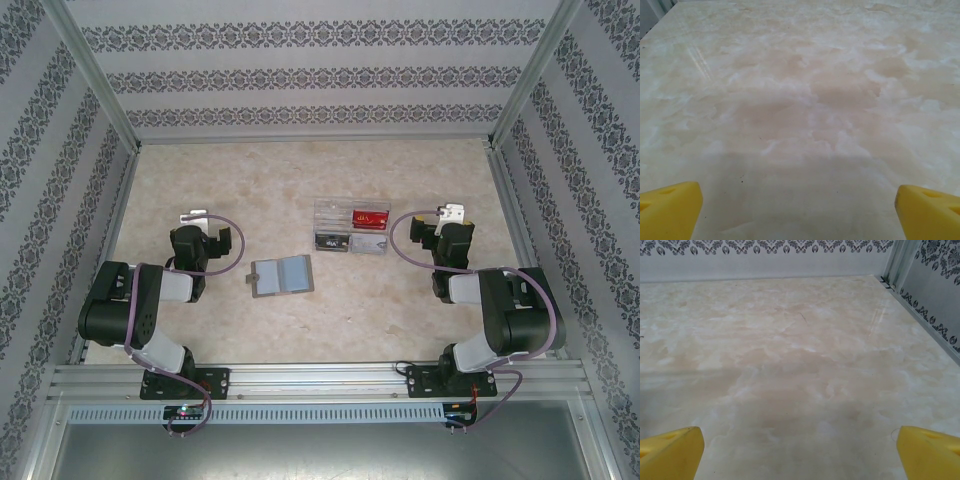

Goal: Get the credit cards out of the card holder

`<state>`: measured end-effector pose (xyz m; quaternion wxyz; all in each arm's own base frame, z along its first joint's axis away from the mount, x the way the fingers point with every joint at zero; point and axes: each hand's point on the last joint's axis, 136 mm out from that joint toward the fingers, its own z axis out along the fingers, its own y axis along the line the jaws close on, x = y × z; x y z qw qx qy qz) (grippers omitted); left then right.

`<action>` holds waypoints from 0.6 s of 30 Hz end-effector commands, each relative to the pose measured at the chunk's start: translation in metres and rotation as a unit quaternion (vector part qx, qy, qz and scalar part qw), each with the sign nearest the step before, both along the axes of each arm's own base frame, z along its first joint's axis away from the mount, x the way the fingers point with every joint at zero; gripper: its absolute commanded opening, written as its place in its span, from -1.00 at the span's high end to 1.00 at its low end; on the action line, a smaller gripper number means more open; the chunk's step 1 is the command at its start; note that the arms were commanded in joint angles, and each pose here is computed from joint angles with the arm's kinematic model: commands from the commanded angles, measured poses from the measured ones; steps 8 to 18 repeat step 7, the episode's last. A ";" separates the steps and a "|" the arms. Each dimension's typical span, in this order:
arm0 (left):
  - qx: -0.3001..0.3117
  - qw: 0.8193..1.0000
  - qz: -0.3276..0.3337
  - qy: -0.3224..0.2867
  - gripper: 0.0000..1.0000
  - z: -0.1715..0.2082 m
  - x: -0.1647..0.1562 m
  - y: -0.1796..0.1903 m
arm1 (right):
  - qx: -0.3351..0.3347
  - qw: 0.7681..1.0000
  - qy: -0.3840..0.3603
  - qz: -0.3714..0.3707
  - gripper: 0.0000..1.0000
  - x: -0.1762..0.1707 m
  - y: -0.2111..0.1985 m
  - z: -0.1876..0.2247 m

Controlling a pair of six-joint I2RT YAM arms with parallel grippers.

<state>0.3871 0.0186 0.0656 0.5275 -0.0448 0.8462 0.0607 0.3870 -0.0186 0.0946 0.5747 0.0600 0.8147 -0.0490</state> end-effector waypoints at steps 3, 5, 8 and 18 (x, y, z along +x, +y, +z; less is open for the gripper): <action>-0.001 0.999 0.000 -0.035 -0.99 0.019 0.009 0.002 | -0.002 1.000 -0.022 -0.003 -0.97 0.006 0.001 0.013; -0.001 0.999 0.000 -0.035 -0.99 0.019 0.009 0.002 | -0.002 1.000 -0.022 -0.003 -0.96 0.006 0.002 0.013; -0.001 0.999 -0.001 -0.035 -0.99 0.019 0.009 0.002 | -0.002 1.000 -0.022 -0.003 -0.96 0.006 0.001 0.013; -0.001 0.999 -0.001 -0.035 -0.99 0.019 0.009 0.002 | -0.002 1.000 -0.022 -0.003 -0.96 0.006 0.001 0.013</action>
